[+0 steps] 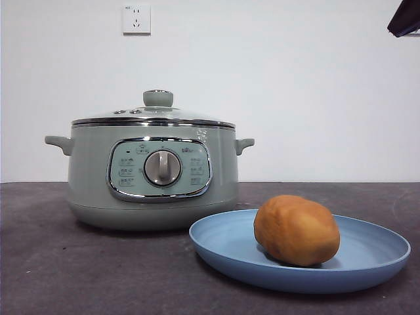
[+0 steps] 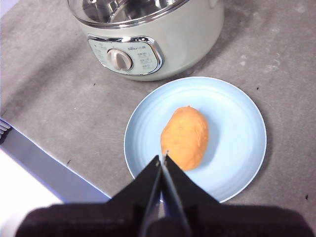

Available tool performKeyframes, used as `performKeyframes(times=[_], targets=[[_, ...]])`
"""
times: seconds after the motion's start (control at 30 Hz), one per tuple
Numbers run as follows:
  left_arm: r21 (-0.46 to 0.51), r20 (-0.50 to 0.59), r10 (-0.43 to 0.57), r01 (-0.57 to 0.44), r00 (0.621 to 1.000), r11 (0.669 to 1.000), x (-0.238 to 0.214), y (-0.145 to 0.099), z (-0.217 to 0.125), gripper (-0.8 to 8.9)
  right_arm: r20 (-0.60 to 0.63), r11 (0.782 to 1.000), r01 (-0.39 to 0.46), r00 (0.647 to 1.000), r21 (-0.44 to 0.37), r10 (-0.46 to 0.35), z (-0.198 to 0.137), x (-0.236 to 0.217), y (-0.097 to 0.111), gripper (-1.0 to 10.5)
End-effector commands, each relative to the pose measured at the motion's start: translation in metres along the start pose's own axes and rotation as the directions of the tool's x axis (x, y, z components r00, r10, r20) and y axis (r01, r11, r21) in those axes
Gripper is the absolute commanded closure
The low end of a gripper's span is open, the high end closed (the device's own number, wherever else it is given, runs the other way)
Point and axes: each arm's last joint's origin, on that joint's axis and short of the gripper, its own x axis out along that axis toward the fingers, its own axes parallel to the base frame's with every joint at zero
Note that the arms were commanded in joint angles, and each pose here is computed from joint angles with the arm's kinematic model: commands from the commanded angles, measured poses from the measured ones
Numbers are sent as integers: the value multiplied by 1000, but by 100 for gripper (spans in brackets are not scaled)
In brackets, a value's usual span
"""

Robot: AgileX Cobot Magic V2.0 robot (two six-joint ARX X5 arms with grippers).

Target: Take the potato out from the steamer,put the potato on the plate,close the lid

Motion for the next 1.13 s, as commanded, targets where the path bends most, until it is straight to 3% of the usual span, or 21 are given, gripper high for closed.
performKeyframes(times=[0.03, 0.23, 0.47, 0.77, 1.13], targets=[[-59, -33, 16, -18, 999, 998, 0, -2, -28, 817, 8, 1000, 1, 1000, 5, -1, 1, -1, 0, 946], [-108, -78, 25, -33, 997, 994, -2, -7, -70, 817, 8, 1000, 2, 1000, 5, -2, 1, -1, 0, 946], [-136, -90, 24, -36, 996, 990, -3, -10, -90, 817, 8, 1000, 1, 1000, 5, -1, 1, -1, 0, 946], [-162, -202, 28, -61, 979, 985, -4, -11, -104, 817, 8, 1000, 1, 1000, 5, -1, 1, -1, 0, 946], [-163, -209, 27, -62, 978, 985, -4, -11, -104, 817, 8, 1000, 1, 1000, 5, -1, 1, -1, 0, 946]])
